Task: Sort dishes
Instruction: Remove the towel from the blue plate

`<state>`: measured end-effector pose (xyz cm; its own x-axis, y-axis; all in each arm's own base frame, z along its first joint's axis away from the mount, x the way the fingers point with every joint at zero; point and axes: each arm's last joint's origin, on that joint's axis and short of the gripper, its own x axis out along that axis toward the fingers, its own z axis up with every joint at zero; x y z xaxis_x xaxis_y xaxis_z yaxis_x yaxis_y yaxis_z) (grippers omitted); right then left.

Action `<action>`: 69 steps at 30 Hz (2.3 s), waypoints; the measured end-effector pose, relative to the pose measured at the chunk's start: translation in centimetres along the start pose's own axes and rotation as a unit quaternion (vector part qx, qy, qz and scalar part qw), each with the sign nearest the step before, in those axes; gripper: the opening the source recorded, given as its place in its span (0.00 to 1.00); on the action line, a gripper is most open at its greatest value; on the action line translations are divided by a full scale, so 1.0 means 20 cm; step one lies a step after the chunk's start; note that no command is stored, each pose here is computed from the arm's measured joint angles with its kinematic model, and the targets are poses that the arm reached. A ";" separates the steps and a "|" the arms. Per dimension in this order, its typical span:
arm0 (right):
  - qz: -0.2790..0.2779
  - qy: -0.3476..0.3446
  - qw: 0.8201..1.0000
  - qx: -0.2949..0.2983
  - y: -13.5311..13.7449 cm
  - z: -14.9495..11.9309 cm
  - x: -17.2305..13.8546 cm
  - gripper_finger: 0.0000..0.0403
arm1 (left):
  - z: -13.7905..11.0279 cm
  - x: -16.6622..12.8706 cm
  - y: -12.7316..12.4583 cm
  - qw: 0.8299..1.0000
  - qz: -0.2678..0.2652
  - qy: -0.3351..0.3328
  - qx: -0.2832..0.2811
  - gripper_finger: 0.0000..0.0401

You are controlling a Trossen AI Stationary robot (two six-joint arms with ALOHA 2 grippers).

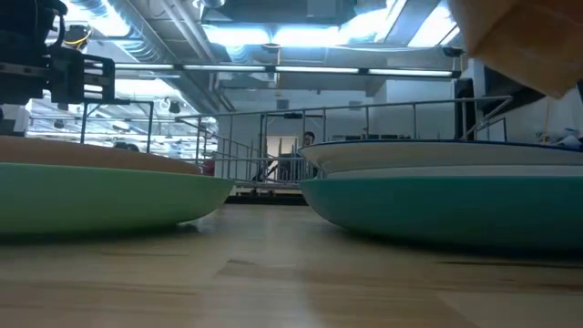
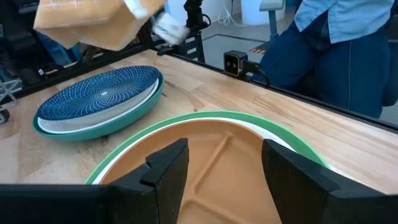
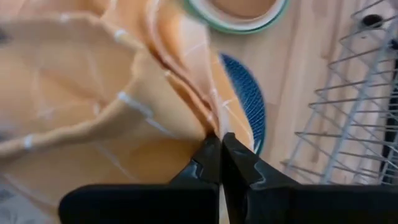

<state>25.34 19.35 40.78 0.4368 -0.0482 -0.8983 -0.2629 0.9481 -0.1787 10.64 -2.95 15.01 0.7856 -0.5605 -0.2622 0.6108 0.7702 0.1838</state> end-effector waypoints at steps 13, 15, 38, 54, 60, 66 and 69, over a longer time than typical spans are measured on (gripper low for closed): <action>0.049 0.170 0.983 0.058 0.11 -0.48 0.14 0.00 | 0.00 0.00 0.00 1.000 0.001 0.001 0.000 0.48; 0.050 0.182 0.979 0.072 0.09 -0.56 0.14 0.00 | 0.00 0.00 0.00 1.000 0.001 0.001 0.000 0.48; -0.032 0.377 0.890 0.254 -0.05 -1.24 0.50 0.00 | 0.00 0.00 0.00 1.000 0.001 0.001 0.000 0.48; 0.018 0.305 0.915 0.265 0.00 -1.18 0.56 0.20 | 0.00 0.00 0.00 1.000 0.001 0.001 0.000 0.48; 0.037 0.357 0.885 0.296 0.01 -1.20 0.54 0.38 | 0.00 0.00 0.00 1.000 0.001 0.001 0.000 0.48; 0.079 0.387 0.859 0.327 0.03 -1.17 0.51 0.45 | 0.00 0.00 0.00 1.000 0.001 0.001 0.000 0.48; 0.076 0.356 0.872 0.327 0.03 -1.13 0.48 0.45 | 0.00 0.00 0.00 1.000 0.001 0.001 0.000 0.48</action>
<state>9.95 12.26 23.03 -0.2656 0.1309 -0.9552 0.3764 0.9262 0.0223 10.64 -2.95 14.99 0.7868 -0.5580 -0.2639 0.6089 0.7717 0.1837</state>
